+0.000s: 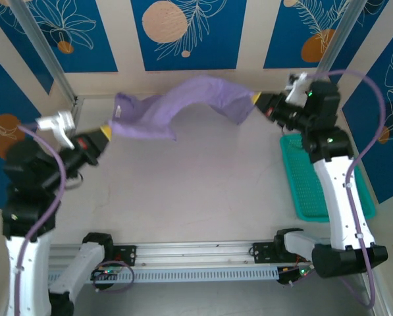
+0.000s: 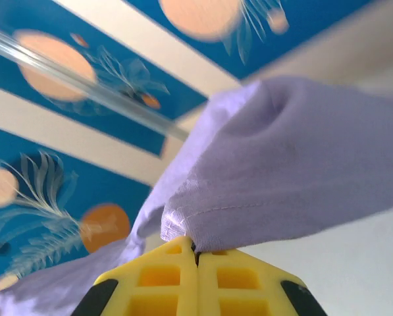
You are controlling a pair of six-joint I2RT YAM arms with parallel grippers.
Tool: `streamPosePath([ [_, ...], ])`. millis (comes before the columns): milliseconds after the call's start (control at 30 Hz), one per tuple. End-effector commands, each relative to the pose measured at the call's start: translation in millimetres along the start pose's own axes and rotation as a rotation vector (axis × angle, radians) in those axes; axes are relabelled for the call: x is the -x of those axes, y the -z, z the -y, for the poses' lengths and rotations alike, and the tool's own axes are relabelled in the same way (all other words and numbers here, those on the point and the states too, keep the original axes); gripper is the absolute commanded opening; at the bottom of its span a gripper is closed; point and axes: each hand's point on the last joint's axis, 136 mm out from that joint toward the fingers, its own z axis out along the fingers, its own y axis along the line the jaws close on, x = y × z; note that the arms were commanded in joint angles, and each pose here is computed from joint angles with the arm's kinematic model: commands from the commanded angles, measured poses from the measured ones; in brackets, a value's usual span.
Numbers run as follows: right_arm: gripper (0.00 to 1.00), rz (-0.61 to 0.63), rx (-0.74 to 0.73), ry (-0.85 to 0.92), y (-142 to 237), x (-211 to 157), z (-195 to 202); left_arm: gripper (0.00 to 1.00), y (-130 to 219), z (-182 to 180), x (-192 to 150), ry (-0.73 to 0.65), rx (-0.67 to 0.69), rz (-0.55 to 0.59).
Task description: Fold and stack the t-shirts
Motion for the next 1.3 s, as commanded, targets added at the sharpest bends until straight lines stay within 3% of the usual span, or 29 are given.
streamPosePath([
  [0,0.0,-0.24,-0.199,-0.118,-7.2,-95.1,86.3,0.02,22.1,-89.3,-116.7,0.236,0.328,-0.233],
  [100,0.0,-0.32,-0.315,-0.194,23.0,-160.2,132.0,0.01,62.2,-113.7,-162.0,0.347,0.463,-0.231],
  [133,0.0,-0.323,-0.33,-0.222,31.1,-171.9,138.9,0.09,77.8,-121.2,-164.5,0.382,0.533,-0.192],
  [233,0.0,-0.303,-0.33,-0.277,54.4,-198.7,146.1,0.09,108.9,-130.6,-148.3,0.39,0.652,-0.051],
  [267,0.04,-0.304,-0.346,-0.296,60.5,-205.9,149.6,0.07,119.6,-137.0,-138.6,0.38,0.724,-0.008],
  [300,0.18,-0.309,-0.374,-0.311,66.2,-211.7,153.8,0.03,123.5,-139.9,-127.4,0.362,0.766,0.025],
  [333,0.3,-0.309,-0.403,-0.322,70.5,-214.7,157.7,0.07,119.9,-140.1,-117.8,0.338,0.772,0.039],
  [367,0.43,-0.304,-0.441,-0.332,75.2,-216.2,162.3,0.26,110.5,-138.5,-108.2,0.305,0.76,0.034],
  [400,0.56,-0.287,-0.489,-0.347,80.0,-215.4,168.0,0.52,102.6,-139.5,-101.8,0.295,0.769,0.018],
  [433,0.62,-0.269,-0.523,-0.353,82.8,-213.1,172.4,0.62,96.9,-141.6,-96.7,0.288,0.787,0.005],
  [500,0.66,-0.22,-0.606,-0.362,88.0,-202.6,181.2,0.65,83.2,-144.6,-80.7,0.231,0.808,-0.011],
  [600,0.66,-0.141,-0.715,-0.396,92.5,-184.5,191.8,0.92,76.0,-154.4,-51.8,0.179,0.893,0.04],
  [633,0.66,-0.114,-0.725,-0.395,89.7,-176.7,193.3,0.96,65.5,-154.8,-42.6,0.153,0.878,0.051],
  [733,0.6,-0.083,-0.677,-0.38,56.5,-149.9,193.6,0.87,5.5,-164.3,-37.0,0.146,0.805,-0.039],
  [833,0.51,-0.209,-0.71,-0.378,7.0,-138.4,200.6,0.7,-80.0,-179.5,-71.0,0.245,0.678,-0.295],
  [900,0.43,-0.315,-0.799,-0.348,-25.2,-139.0,211.1,0.54,-121.0,-196.0,-104.9,0.299,0.663,-0.486],
  [967,0.35,-0.41,-0.851,-0.314,-56.2,-145.9,221.9,0.51,-142.9,-213.4,-130.0,0.285,0.704,-0.614],
  [1167,0.34,-0.574,-0.946,-0.408,-121.3,-181.6,259.0,0.49,-188.4,-251.4,-200.0,0.322,0.779,-0.903],
  [1267,0.35,-0.608,-0.968,-0.423,-144.9,-191.1,269.8,0.49,-199.7,-271.4,-226.2,0.357,0.834,-0.97],
])
